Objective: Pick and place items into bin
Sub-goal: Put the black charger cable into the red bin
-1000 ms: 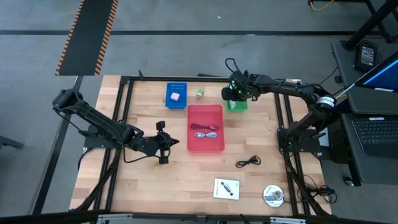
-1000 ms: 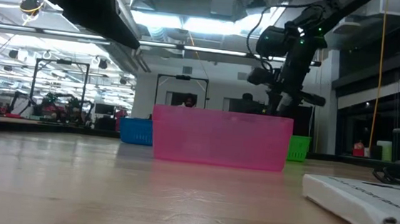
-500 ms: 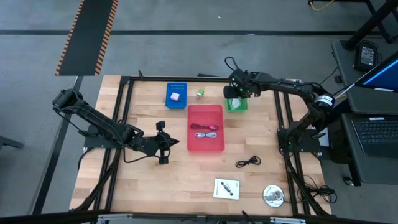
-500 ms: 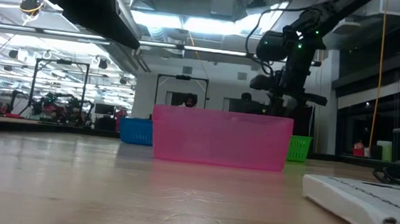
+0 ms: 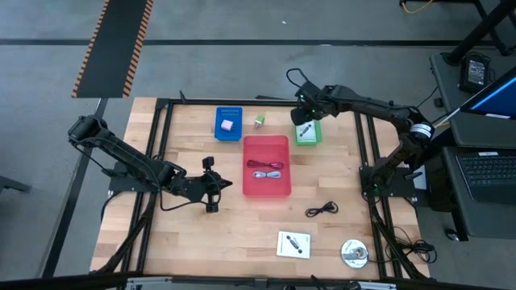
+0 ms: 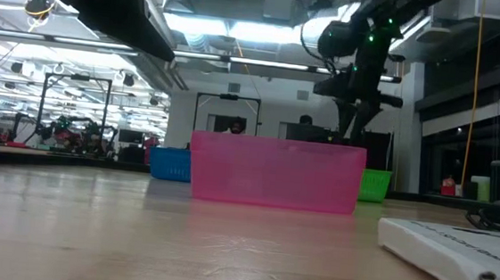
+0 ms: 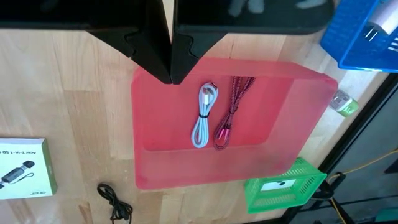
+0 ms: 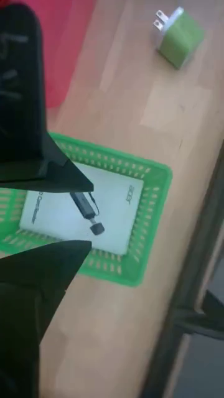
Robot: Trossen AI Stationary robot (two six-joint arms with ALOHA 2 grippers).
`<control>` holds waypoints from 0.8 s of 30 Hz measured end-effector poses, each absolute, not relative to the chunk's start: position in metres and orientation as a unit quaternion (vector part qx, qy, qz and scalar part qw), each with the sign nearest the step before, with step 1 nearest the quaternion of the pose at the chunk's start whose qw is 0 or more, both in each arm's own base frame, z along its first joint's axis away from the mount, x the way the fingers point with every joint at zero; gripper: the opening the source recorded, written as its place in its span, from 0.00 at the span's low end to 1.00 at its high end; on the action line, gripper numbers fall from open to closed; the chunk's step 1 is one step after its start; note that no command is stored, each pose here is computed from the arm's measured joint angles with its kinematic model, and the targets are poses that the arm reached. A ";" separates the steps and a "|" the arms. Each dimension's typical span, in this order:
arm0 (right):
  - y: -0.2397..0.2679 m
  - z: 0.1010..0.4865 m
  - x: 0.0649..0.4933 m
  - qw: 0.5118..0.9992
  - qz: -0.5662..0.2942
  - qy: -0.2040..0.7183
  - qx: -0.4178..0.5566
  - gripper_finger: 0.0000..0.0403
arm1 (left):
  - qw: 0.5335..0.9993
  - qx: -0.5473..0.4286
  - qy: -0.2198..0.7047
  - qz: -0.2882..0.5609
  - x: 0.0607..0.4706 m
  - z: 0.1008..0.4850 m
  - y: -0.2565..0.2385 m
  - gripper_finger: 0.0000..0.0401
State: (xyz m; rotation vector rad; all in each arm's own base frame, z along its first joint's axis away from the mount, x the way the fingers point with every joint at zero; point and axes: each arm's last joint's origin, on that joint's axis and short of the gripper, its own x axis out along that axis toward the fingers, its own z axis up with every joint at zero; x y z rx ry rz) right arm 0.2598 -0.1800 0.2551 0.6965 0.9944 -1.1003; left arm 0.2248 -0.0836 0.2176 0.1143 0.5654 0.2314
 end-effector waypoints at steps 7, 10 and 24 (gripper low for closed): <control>-0.154 0.283 0.268 0.766 -0.440 0.421 0.206 0.27 | 0.953 0.051 0.283 0.097 0.225 0.217 -0.085 0.00; -0.140 0.288 0.273 0.810 -0.407 0.388 0.163 0.23 | 0.953 0.050 0.283 0.095 0.225 0.217 -0.085 0.00; -0.059 0.279 0.254 0.896 -0.267 0.347 0.071 0.03 | 0.951 0.050 0.283 0.109 0.228 0.217 -0.078 0.00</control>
